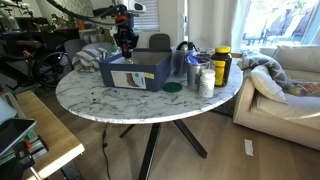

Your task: Remove the sauce bottle from the box and put it on the table.

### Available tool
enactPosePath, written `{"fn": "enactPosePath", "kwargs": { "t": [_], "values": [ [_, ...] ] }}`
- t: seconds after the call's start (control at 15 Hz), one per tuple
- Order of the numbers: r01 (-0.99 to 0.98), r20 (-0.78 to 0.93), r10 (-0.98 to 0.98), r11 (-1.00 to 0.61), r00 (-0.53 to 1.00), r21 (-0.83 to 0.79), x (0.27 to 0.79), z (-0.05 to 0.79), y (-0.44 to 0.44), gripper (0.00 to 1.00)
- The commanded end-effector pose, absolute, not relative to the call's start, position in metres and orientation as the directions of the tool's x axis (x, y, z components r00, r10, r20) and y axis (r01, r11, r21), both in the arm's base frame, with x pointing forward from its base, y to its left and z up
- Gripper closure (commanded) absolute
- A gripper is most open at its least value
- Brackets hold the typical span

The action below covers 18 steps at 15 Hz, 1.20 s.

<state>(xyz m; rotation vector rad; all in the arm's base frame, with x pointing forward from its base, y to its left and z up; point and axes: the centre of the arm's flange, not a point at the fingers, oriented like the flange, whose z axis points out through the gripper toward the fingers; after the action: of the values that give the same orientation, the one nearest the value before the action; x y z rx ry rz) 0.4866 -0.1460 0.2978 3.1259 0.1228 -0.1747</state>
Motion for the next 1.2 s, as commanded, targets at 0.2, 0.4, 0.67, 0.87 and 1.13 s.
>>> {"fn": "enactPosePath", "kwargs": {
  "t": [0.2, 0.4, 0.67, 0.87, 1.13],
  "values": [
    [0.153, -0.129, 0.151, -0.988, 0.98, 0.003, 0.482, 0.311, -0.131, 0.92],
    [0.198, -0.176, 0.197, -0.98, 0.964, -0.013, 0.474, 0.343, -0.108, 0.92],
    [0.105, -0.25, 0.086, -0.992, 0.964, 0.065, 0.473, 0.407, -0.084, 0.92],
    [0.044, -0.269, 0.005, -0.989, 0.963, 0.141, 0.479, 0.453, -0.069, 0.92],
    [0.065, -0.256, 0.03, -0.989, 0.966, 0.131, 0.492, 0.482, -0.043, 0.92]
  ]
}}
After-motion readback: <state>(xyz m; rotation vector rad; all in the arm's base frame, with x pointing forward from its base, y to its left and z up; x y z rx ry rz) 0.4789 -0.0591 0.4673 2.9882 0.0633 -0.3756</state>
